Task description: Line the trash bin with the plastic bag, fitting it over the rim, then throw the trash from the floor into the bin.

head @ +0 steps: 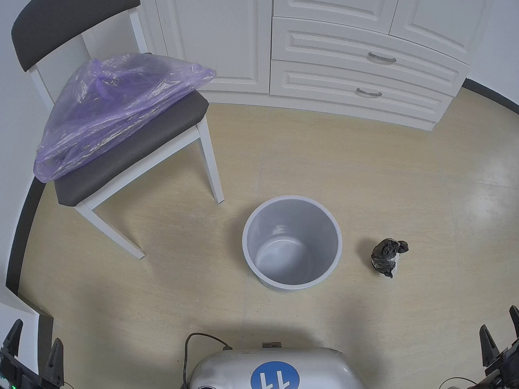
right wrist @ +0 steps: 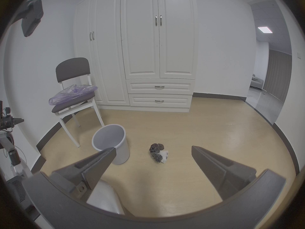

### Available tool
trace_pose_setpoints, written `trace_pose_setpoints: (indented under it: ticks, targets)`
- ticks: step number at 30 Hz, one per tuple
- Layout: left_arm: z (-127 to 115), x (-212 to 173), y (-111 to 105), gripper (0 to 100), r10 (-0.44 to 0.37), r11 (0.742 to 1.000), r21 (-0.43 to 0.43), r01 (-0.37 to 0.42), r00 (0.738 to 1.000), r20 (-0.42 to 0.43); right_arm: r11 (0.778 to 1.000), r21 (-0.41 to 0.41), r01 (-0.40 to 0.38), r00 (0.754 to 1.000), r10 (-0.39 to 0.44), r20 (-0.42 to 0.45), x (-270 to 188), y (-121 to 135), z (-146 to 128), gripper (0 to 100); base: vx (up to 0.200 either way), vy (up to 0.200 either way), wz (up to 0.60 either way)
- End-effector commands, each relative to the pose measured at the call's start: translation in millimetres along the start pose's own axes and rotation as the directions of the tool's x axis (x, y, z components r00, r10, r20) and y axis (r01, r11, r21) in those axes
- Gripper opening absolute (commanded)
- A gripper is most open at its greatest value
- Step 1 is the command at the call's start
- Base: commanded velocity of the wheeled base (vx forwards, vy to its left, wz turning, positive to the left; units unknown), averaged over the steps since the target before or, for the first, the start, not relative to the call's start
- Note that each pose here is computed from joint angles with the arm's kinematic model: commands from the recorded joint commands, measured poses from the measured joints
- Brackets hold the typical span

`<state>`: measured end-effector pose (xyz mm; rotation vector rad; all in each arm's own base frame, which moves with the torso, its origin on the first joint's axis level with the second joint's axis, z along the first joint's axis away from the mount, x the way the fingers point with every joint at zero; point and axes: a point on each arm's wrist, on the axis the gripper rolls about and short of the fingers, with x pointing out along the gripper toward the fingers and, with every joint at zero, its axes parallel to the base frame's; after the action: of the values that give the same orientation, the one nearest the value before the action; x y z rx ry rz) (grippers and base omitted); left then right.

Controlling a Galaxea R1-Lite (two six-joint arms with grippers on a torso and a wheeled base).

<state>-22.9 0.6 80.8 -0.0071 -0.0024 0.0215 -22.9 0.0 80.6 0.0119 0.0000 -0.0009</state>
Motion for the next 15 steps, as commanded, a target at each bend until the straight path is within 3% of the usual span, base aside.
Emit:
trace_pose_setpoints:
  ticks: [1,7,15]
  targets:
    - [-5.2,0.1,0.0,100,0.003,1.000,-0.004,-0.003,1.000,-0.001,1.000,0.000,0.001,1.000,-0.001,-0.002,0.1,-0.1,-5.3,100,0.000,0.000,0.00]
    - [-5.2,0.1,0.2,100,0.008,0.999,-0.045,-0.008,1.000,-0.001,1.000,0.000,0.001,1.000,-0.001,-0.002,0.1,-0.1,-5.3,100,0.000,0.000,0.00]
    - [-5.0,0.1,0.2,100,0.009,0.999,-0.031,-0.009,1.000,0.001,1.000,-0.007,0.010,1.000,-0.010,0.000,0.1,-0.1,-5.1,100,0.000,0.000,0.00]
